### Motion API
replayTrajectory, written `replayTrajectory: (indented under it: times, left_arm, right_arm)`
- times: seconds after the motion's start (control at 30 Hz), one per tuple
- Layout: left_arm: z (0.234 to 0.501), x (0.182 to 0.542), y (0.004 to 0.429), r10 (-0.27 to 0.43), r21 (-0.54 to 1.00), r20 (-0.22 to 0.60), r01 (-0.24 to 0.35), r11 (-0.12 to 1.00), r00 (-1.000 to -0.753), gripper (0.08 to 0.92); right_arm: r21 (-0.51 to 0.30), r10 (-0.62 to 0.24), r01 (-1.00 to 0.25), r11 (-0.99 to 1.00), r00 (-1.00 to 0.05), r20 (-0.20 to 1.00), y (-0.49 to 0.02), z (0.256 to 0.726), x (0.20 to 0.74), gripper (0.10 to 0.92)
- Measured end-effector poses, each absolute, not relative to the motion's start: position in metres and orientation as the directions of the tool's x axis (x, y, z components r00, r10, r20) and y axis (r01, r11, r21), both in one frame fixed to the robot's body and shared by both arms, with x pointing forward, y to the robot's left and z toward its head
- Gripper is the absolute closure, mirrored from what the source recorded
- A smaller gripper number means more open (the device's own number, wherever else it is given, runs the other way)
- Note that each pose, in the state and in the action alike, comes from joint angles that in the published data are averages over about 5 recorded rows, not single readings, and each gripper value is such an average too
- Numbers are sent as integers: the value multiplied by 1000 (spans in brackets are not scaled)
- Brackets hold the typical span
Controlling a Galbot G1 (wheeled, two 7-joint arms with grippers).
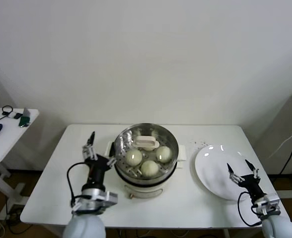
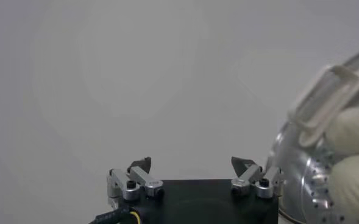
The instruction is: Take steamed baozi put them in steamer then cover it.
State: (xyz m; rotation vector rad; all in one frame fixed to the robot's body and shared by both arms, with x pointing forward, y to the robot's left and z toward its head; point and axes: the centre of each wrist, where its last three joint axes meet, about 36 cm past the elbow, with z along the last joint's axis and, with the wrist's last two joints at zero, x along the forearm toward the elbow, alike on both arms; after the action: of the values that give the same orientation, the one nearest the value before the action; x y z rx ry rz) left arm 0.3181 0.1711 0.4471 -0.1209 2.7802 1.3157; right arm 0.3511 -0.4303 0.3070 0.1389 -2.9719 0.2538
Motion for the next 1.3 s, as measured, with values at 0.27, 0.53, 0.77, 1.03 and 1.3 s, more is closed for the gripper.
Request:
replayTrajectory:
  times: [0.27, 0.53, 0.77, 1.03, 1.3]
  left_arm:
    - [416, 305, 226, -87, 548, -116, -136, 825, -990, 177]
    - [368, 282, 265, -129, 369, -76, -148, 917, -989, 177]
    - [338, 264, 284, -154, 283, -36, -158, 946, -987, 177]
    - [323, 255, 296, -173, 239, -21, -173, 955, -985, 177]
    - [315, 247, 299, -176, 221, -15, -175, 959, -984, 177]
  right_arm:
    - [-145, -90, -113, 983, -984, 151, -423, 308, 343, 200]
    - [-139, -115, -136, 981, -982, 146, -416, 311, 336, 200]
    - [-121, -129, -146, 982, -982, 140, -410, 314, 332, 200]
    - [-101, -132, -147, 984, -981, 142, -405, 312, 327, 200]
    - [-89, -133, -147, 985, -981, 140, -403, 310, 324, 200]
